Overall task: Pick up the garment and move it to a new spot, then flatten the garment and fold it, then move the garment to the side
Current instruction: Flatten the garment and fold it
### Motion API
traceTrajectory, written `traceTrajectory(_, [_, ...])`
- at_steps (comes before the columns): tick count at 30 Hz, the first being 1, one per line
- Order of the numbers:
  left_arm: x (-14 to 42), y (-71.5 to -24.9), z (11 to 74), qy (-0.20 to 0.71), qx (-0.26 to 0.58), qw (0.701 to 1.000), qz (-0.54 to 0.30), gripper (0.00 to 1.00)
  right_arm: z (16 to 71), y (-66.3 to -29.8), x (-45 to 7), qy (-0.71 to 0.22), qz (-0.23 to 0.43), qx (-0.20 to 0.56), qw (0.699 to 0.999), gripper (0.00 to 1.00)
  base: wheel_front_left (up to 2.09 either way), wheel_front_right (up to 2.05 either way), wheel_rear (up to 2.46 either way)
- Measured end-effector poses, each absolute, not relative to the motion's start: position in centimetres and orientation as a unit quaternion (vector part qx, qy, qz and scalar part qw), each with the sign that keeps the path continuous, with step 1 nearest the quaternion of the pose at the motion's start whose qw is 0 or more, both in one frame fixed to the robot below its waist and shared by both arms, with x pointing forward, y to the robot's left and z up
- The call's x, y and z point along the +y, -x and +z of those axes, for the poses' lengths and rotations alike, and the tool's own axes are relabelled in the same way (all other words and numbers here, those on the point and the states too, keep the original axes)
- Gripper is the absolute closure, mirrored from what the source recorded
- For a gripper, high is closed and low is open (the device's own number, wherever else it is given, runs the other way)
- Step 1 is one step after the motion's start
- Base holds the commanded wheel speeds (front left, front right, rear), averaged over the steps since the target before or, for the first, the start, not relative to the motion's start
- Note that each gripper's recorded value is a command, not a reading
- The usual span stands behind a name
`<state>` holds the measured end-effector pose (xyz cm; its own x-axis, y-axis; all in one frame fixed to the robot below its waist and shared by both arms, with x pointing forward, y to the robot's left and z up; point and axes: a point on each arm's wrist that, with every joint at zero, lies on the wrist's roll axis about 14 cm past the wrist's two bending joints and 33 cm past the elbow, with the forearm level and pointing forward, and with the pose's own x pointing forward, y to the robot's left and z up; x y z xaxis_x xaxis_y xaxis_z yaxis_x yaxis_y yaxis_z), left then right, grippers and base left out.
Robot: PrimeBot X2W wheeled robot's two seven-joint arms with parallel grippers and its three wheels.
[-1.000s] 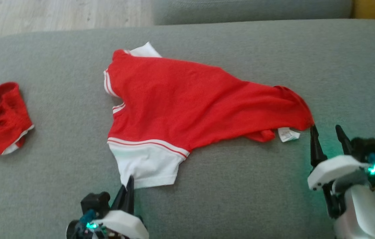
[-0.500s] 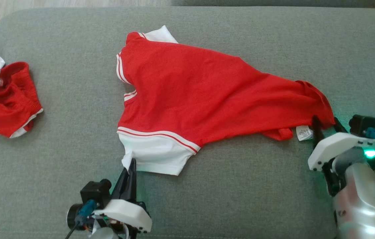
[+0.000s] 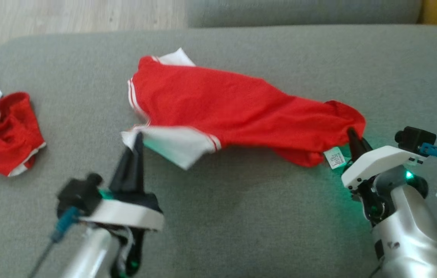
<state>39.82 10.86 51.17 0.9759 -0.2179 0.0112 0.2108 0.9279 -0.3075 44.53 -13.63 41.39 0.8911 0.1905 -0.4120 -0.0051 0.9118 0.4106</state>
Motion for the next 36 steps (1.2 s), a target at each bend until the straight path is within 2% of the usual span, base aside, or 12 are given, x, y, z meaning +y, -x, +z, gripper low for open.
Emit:
traceTrajectory(10, [12.2, -38.9, 66.5, 0.121, -0.172, 0.966, -0.15, 1.0, 53.7, -42.8, -13.0, -0.248, 0.111, 0.067, 0.96, 1.0, 0.0, 0.0, 0.0])
traceTrajectory(16, [12.1, -35.9, 77.4, 0.077, -0.294, 0.934, -0.186, 1.0, 64.1, -40.1, -14.7, -0.245, 0.139, -0.069, 0.957, 1.0, 0.0, 0.0, 0.0])
traceTrajectory(22, [10.7, -32.9, 85.1, 0.033, -0.378, 0.898, -0.225, 1.0, 70.9, -36.2, -17.7, -0.22, 0.131, -0.166, 0.952, 1.0, 0.0, 0.0, 0.0])
traceTrajectory(25, [10.0, -32.8, 86.8, 0.018, -0.386, 0.891, -0.238, 1.0, 73.0, -34.7, -18.8, -0.195, 0.119, -0.197, 0.953, 1.0, 0.0, 0.0, 0.0])
traceTrajectory(29, [8.8, -34.9, 86.2, 0.014, -0.355, 0.899, -0.256, 1.0, 72.8, -34.8, -20.2, -0.167, 0.09, -0.183, 0.965, 1.0, 0.0, 0.0, 0.0])
traceTrajectory(33, [8.1, -39.1, 82.8, 0.013, -0.29, 0.921, -0.261, 1.0, 70.3, -37.0, -20.6, -0.148, 0.069, -0.128, 0.978, 1.0, 0.0, 0.0, 0.0])
traceTrajectory(36, [7.8, -42.6, 80.5, 0.011, -0.252, 0.932, -0.262, 1.0, 68.8, -40.2, -20.0, -0.149, 0.076, -0.092, 0.982, 1.0, 0.0, 0.0, 0.0])
